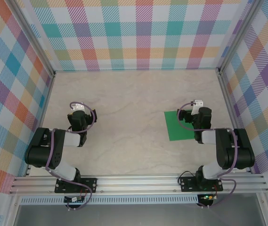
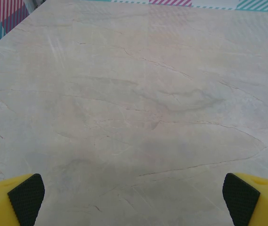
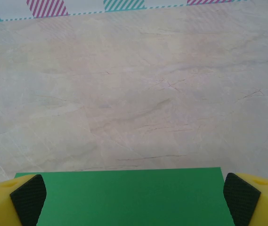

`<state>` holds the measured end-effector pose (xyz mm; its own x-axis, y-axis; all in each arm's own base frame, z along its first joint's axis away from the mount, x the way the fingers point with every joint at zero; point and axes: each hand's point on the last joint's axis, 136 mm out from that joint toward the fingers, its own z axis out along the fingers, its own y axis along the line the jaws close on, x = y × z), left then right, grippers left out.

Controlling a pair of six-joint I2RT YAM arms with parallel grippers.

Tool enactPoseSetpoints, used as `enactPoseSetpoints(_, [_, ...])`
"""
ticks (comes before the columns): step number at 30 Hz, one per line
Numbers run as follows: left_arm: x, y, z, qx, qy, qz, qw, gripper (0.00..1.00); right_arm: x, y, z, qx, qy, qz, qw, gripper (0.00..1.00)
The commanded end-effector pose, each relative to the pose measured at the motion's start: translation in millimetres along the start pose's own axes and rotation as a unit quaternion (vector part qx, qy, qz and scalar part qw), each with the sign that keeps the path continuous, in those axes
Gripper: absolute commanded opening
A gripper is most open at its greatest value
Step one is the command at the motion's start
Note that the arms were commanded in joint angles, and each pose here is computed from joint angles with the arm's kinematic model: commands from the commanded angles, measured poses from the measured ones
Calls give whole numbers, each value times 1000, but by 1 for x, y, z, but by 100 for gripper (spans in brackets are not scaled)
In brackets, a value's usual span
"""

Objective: Fold a paper plane with a square sheet of paper (pick it up from the middle)
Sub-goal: Move the square sheet of paper to the center of the table.

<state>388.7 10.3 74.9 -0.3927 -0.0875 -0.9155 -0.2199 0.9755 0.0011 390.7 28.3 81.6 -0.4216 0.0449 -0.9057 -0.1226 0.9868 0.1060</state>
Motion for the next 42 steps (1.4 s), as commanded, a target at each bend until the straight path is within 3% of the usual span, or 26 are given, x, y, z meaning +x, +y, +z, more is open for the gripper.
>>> enactPoseSetpoints(1, [-8, -2, 0, 9, -16, -6, 1000, 100, -12, 2, 2, -8, -14, -8, 1000, 100])
enactPoseSetpoints(42, [-8, -3, 0, 9, -16, -6, 1000, 100, -11, 2, 2, -13, -11, -4, 1000, 100])
